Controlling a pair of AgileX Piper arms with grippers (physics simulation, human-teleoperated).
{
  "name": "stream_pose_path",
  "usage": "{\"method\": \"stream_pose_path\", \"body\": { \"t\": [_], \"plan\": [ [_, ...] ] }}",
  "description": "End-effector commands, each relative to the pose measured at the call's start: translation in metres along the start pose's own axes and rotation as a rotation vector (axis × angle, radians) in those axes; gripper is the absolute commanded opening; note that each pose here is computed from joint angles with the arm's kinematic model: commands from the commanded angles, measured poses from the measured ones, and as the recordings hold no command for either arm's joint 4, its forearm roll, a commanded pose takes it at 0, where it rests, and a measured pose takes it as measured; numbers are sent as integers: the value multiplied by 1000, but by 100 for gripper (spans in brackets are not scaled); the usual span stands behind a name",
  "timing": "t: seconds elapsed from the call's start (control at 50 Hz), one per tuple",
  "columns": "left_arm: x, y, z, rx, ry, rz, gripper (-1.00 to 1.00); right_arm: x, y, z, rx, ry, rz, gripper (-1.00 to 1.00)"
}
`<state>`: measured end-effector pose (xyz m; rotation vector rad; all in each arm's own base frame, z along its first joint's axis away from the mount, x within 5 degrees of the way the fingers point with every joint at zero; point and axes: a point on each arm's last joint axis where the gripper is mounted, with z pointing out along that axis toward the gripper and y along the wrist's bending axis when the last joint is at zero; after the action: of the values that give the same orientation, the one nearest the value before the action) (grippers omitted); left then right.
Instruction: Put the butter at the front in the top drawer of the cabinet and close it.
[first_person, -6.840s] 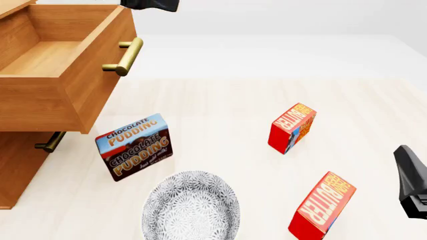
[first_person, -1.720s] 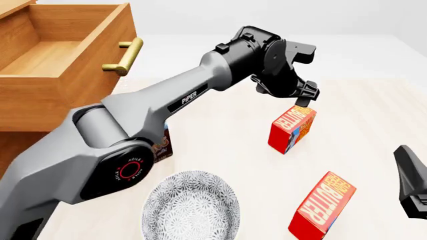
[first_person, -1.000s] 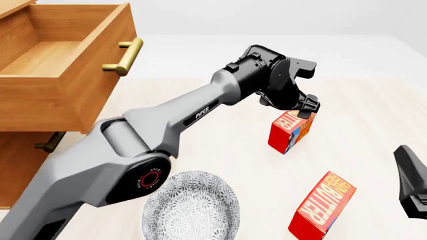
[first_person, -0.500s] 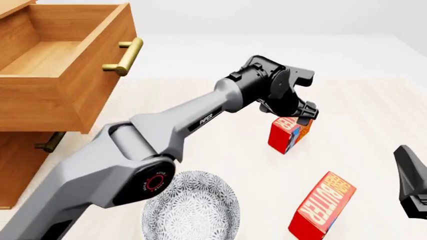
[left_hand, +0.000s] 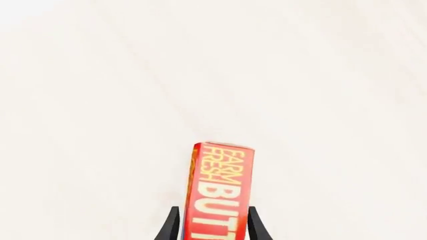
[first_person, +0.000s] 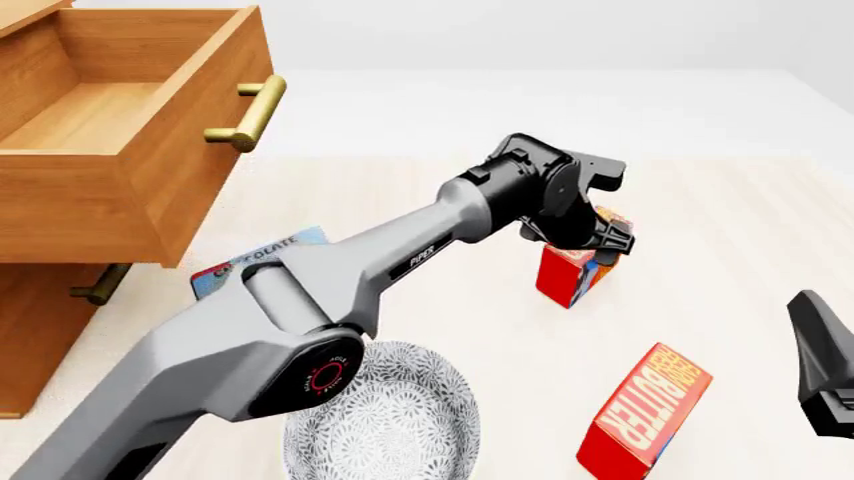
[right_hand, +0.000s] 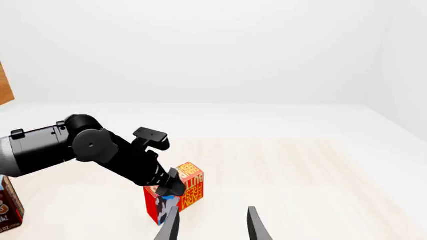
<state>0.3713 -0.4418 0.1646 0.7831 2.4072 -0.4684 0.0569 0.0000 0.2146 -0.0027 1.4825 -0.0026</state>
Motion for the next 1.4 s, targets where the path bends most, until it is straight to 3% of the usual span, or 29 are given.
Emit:
{"method": "stream_pose_path", "body": {
  "t": [0.02,0.44,0.46,0.62,0.82,0.92,1.4],
  "plan": [
    [7,-1,12,-1,15,-8,100,0,0,0,0,0,1,100],
    [16,-6,23,4,25,-22,100,0,0,0,0,1,1,100],
    [15,-6,21,5,22,-21,-100,0,0,0,0,0,0,100],
    [6,-7,2,8,2,-10,-100,0,0,0,0,0,0,100],
    [-14,-8,-53,19,-57,1,-100,0,0,0,0,0,1,100],
    [-15,-15,-75,32,-76,-1,-100,0,0,0,0,0,1,100],
    [-20,-14,-155,41,-113,-2,-100,0,0,0,0,0,1,100]
  ]
}}
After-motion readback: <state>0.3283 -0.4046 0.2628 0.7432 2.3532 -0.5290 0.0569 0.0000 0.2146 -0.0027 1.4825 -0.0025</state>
